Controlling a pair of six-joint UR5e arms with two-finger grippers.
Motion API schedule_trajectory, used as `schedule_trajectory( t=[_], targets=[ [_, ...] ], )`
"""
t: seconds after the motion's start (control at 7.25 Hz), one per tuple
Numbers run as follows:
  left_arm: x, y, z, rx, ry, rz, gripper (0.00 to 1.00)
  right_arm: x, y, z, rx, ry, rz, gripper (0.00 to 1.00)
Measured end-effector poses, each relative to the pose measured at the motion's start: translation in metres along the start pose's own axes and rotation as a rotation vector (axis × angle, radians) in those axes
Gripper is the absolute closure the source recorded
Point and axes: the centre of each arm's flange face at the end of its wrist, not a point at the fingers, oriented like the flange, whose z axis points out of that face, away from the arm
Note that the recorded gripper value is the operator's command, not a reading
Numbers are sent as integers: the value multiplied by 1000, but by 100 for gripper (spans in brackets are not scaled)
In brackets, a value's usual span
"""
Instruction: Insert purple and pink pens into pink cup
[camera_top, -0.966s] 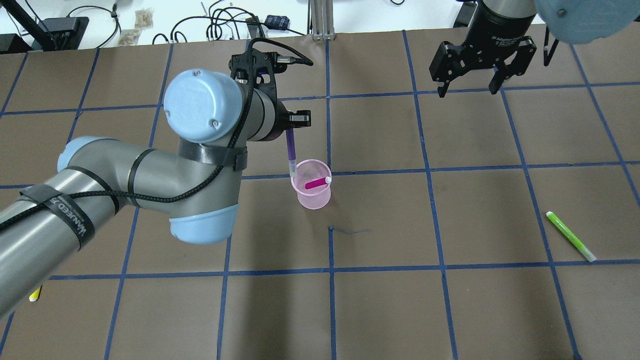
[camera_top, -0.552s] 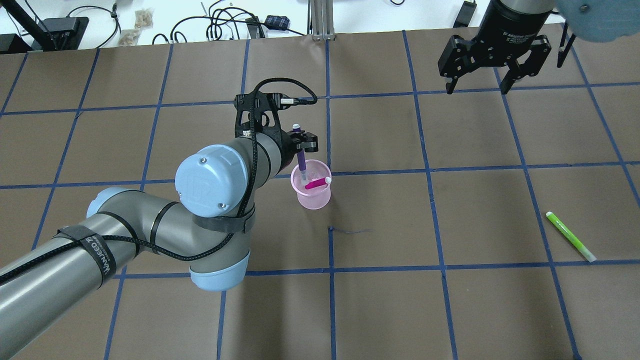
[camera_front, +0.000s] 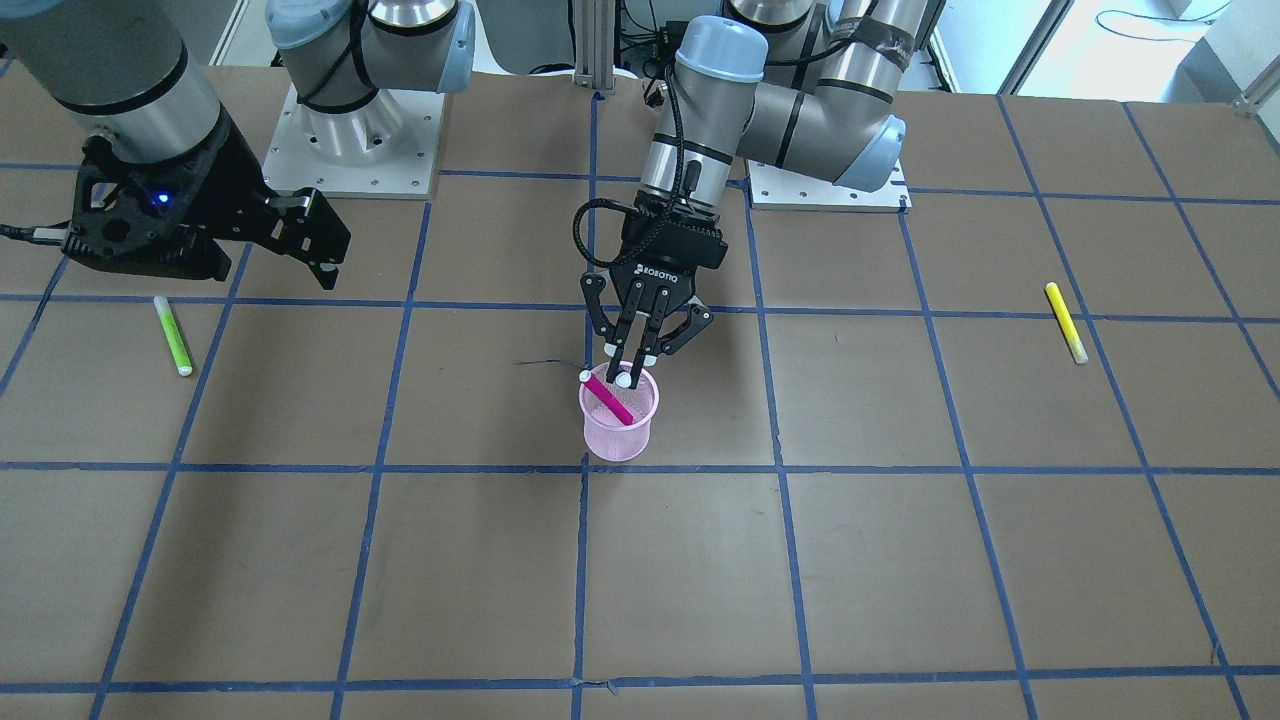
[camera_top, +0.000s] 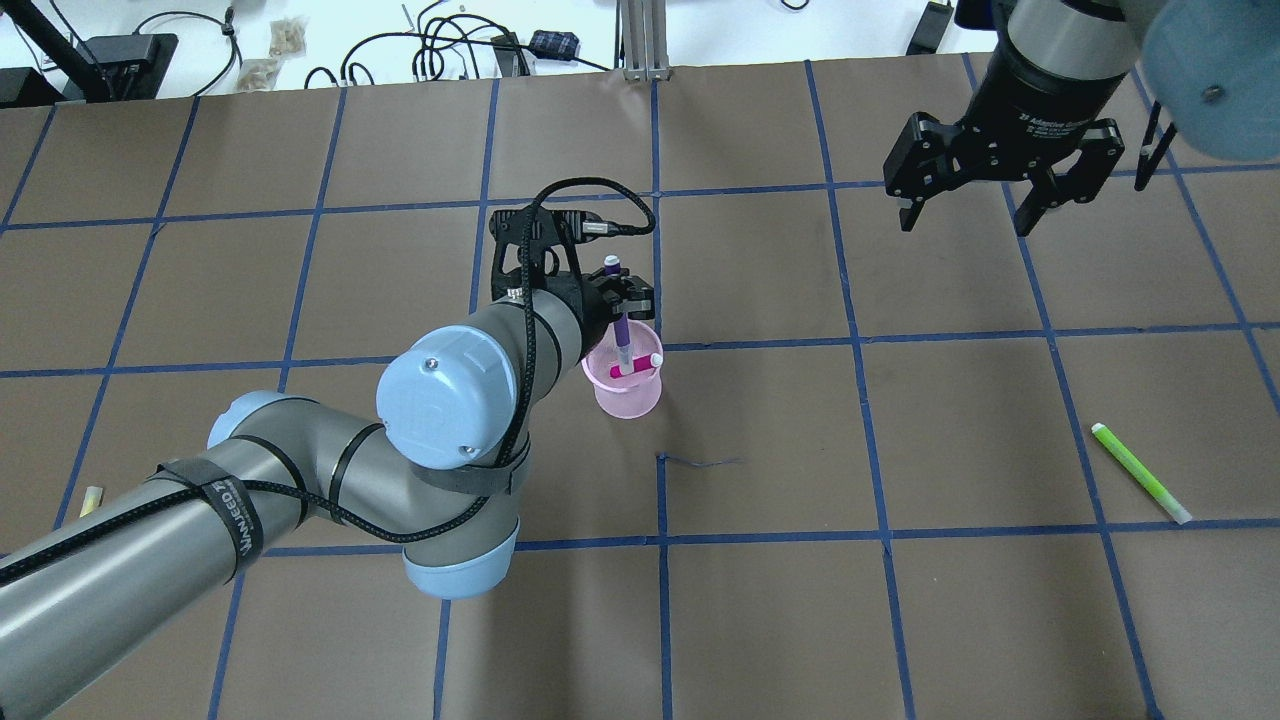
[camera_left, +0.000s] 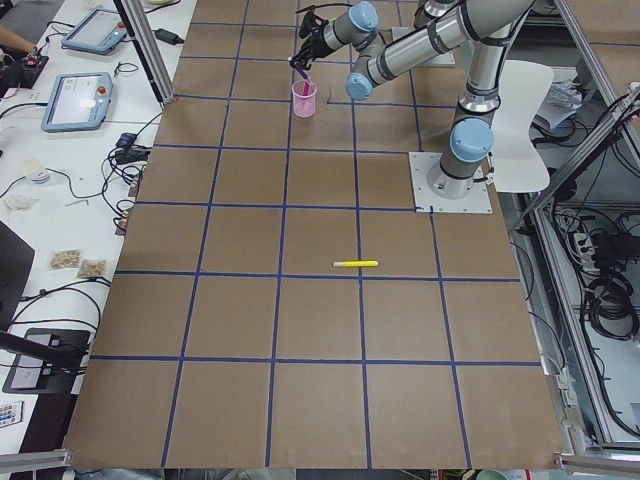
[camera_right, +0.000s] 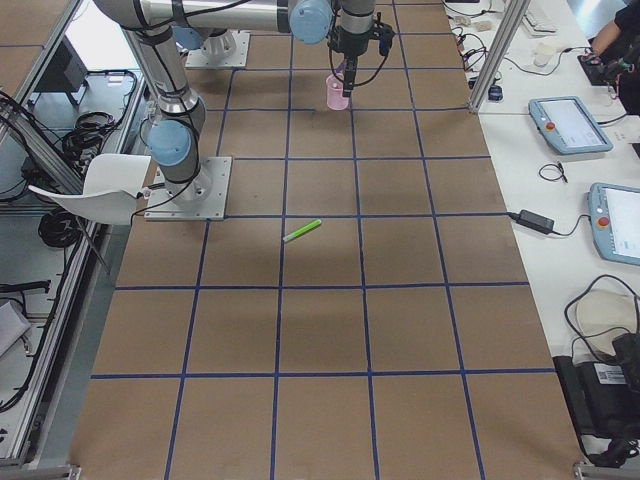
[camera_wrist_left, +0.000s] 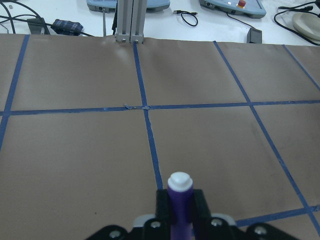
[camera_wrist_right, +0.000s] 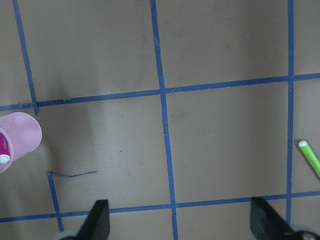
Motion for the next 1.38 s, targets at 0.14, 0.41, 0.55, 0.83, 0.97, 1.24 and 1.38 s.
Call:
schedule_trajectory(
  t=[0.14,0.41,0.55,0.83,0.97,1.24,1.38],
  targets=[
    [-1,4,6,-13,-4,3,100,2,1,-1,2,2,4,0],
    [-3,9,16,-31,-21,8,100,-1,8,-9,18,1,12,0],
    [-4,11,20,-38,-27,9,100,-6,13,-12,24,-3,9,0],
    [-7,13,28,-51,-35,8,54,-13,18,-12,23,-2,27,0],
    [-8,13,31,-53,-41,8,46,-15,19,-12,23,-1,30,0],
    [-13,12,35,-52,-60,3,43,-16,20,-12,23,1,32,0],
    [-15,11,36,-53,-64,1,42,-16,20,-11,22,1,32,0]
  ],
)
